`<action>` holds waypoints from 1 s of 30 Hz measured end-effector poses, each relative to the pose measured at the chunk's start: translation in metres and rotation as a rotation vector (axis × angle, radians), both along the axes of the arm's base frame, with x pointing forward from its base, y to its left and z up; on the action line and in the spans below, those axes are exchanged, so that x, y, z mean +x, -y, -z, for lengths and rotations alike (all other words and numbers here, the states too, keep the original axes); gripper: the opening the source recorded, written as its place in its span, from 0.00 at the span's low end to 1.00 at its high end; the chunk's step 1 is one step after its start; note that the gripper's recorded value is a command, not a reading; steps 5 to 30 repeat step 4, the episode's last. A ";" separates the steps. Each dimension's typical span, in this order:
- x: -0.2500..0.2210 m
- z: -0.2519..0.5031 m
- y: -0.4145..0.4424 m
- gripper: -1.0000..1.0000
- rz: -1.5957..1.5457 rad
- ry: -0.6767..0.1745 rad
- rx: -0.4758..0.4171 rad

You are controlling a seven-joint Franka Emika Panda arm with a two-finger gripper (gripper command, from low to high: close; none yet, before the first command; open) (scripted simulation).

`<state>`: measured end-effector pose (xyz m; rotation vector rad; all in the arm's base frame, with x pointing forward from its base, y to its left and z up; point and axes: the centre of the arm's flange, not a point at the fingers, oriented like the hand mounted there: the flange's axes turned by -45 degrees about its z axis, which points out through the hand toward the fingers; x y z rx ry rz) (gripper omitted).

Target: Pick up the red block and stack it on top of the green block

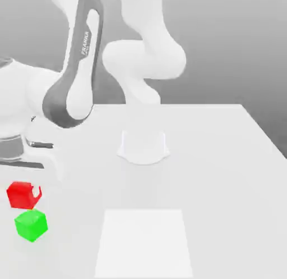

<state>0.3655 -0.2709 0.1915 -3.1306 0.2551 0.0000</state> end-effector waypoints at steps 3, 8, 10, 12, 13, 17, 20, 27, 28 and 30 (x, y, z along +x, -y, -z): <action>-0.001 0.007 0.000 1.00 0.001 -0.001 0.000; -0.001 0.007 0.000 1.00 0.001 -0.001 0.000; -0.001 0.007 0.000 1.00 0.001 -0.001 0.000; -0.001 0.007 0.000 1.00 0.001 -0.001 0.000; -0.001 0.007 0.000 1.00 0.001 -0.001 0.000; -0.001 0.007 0.000 1.00 0.001 -0.001 0.000; -0.001 0.007 0.000 1.00 0.001 -0.001 0.000; -0.001 0.007 0.000 1.00 0.001 -0.001 0.000; -0.001 0.007 0.000 1.00 0.001 -0.001 0.000; -0.001 0.007 0.000 1.00 0.001 -0.001 0.000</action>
